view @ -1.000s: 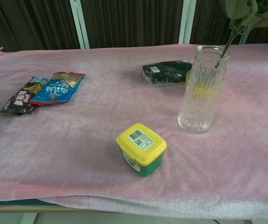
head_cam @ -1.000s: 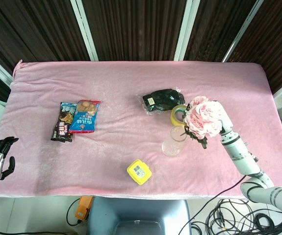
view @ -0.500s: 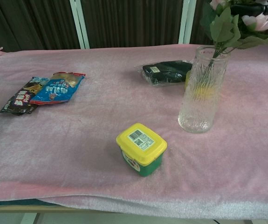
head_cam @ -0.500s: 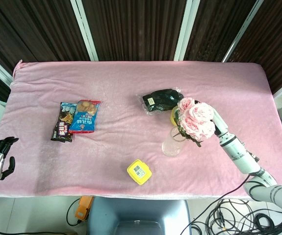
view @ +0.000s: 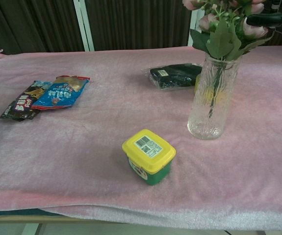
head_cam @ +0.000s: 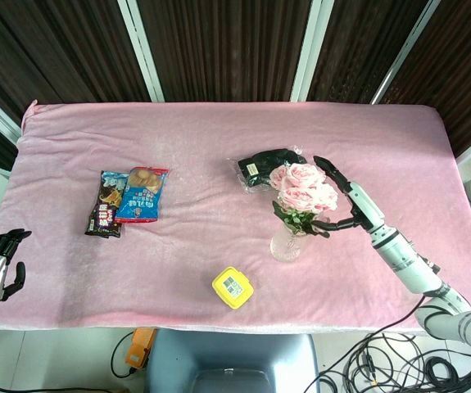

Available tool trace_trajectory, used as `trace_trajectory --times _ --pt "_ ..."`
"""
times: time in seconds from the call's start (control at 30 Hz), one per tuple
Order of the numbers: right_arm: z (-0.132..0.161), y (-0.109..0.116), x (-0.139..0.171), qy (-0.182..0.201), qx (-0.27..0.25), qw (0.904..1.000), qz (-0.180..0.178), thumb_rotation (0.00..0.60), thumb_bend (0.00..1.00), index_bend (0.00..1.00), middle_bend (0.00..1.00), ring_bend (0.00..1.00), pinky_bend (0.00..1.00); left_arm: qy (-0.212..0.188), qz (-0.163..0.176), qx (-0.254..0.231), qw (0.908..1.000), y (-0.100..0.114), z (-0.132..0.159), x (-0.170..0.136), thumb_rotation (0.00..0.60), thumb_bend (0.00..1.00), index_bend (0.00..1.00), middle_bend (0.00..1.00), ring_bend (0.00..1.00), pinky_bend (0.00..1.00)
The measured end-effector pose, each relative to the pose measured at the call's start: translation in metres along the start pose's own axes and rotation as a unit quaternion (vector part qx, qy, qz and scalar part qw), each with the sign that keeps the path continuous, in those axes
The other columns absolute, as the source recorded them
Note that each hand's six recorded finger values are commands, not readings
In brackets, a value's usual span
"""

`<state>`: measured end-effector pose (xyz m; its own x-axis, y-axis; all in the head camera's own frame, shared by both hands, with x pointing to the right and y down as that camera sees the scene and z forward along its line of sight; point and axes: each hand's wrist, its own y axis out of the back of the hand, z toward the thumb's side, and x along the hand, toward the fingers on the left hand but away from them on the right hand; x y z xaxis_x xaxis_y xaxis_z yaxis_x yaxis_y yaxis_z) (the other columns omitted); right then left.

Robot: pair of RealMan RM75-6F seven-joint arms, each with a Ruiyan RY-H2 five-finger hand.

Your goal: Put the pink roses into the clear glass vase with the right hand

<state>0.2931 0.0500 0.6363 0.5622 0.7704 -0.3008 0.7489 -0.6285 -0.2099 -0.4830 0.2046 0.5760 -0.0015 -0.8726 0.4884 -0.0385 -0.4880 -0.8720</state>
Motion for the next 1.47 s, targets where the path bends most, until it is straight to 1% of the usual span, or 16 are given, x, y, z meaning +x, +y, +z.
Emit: trace_trajectory --times 0.13,0.3,0.37,0.53,0.63,0.77,0.9,0.93,1.0,1.03,1.1,1.13,1.2,1.27,1.37,1.47 --pt "-0.003 0.003 0.01 -0.011 0.011 0.9999 0.004 0.6 0.2 0.0 0.01 0.0 0.07 0.0 -0.002 0.0 1.0 0.0 0.0 0.0 0.6 0.64 0.19 0.15 0.16 0.37" --pt "-0.008 0.008 0.029 -0.026 0.033 0.9991 0.006 0.6 0.12 0.0 0.0 0.0 0.02 0.0 -0.001 -0.001 1.0 0.0 0.0 0.0 0.6 0.64 0.19 0.15 0.16 0.37" --pt "-0.008 0.01 0.036 -0.026 0.043 0.9987 0.004 0.6 0.11 0.0 0.0 0.0 0.02 0.0 -0.002 -0.001 1.0 0.0 0.0 0.0 0.6 0.64 0.19 0.15 0.16 0.37" --pt "-0.005 0.014 0.062 -0.016 0.095 0.9953 -0.009 0.6 0.1 0.0 0.0 0.0 0.02 -0.002 -0.003 0.001 1.0 -0.001 0.001 0.0 0.6 0.64 0.19 0.15 0.16 0.37" --pt "-0.005 0.016 0.079 -0.017 0.142 0.9894 -0.022 0.6 0.1 0.0 0.0 0.0 0.02 -0.003 -0.004 0.003 1.0 -0.002 0.001 0.001 0.6 0.64 0.19 0.15 0.16 0.37" --pt "-0.008 0.019 0.104 -0.031 0.227 0.9721 -0.051 0.6 0.1 0.0 0.0 0.0 0.02 -0.004 -0.004 0.007 1.0 -0.003 0.003 0.001 0.6 0.64 0.19 0.15 0.16 0.37" --pt "-0.014 0.024 0.128 -0.071 0.331 0.9365 -0.092 0.6 0.1 0.0 0.0 0.0 0.04 -0.006 -0.004 0.012 0.9999 -0.005 0.004 0.001 0.6 0.64 0.19 0.15 0.16 0.37" --pt "-0.016 0.025 0.136 -0.09 0.361 0.9223 -0.105 0.6 0.1 0.0 0.0 0.0 0.04 -0.007 -0.004 0.013 0.9999 -0.006 0.005 0.001 0.6 0.64 0.19 0.15 0.16 0.37" --pt "-0.02 0.028 0.15 -0.125 0.404 0.8975 -0.125 0.6 0.1 0.0 0.0 0.0 0.06 -0.007 -0.004 0.013 0.9999 -0.006 0.006 0.001 0.6 0.64 0.19 0.15 0.16 0.37" --pt "-0.021 0.028 0.156 -0.14 0.416 0.8883 -0.133 0.6 0.1 0.0 0.0 0.0 0.07 -0.007 -0.004 0.014 0.9999 -0.006 0.006 0.001 0.6 0.64 0.19 0.15 0.16 0.37" --pt "-0.025 0.029 0.169 -0.179 0.427 0.8739 -0.147 0.6 0.1 0.0 0.0 0.0 0.1 -0.01 -0.004 0.017 0.9998 -0.006 0.007 0.001 0.6 0.64 0.19 0.15 0.16 0.37" --pt "-0.026 0.028 0.172 -0.193 0.425 0.8715 -0.151 0.6 0.1 0.0 0.0 0.0 0.1 -0.011 -0.004 0.019 0.9998 -0.006 0.008 0.001 0.6 0.64 0.19 0.15 0.16 0.37" --pt "-0.025 0.024 0.177 -0.212 0.409 0.8732 -0.16 0.6 0.1 0.0 0.0 0.0 0.11 -0.013 -0.005 0.024 0.9996 -0.008 0.009 0.0 0.6 0.64 0.19 0.15 0.16 0.37" --pt "-0.024 0.022 0.18 -0.223 0.399 0.8739 -0.166 0.6 0.1 0.0 0.0 0.0 0.11 -0.013 -0.007 0.025 0.9996 -0.009 0.01 0.0 0.6 0.64 0.19 0.15 0.16 0.37" --pt "-0.025 0.022 0.186 -0.243 0.397 0.8682 -0.172 0.6 0.1 0.0 0.0 0.0 0.11 -0.012 -0.007 0.025 0.9996 -0.01 0.009 0.0 0.6 0.64 0.19 0.15 0.16 0.37" --pt "-0.026 0.022 0.188 -0.252 0.395 0.867 -0.17 0.6 0.1 0.0 0.0 0.0 0.11 -0.011 -0.005 0.025 0.9996 -0.009 0.009 0.001 0.6 0.64 0.19 0.15 0.16 0.37"
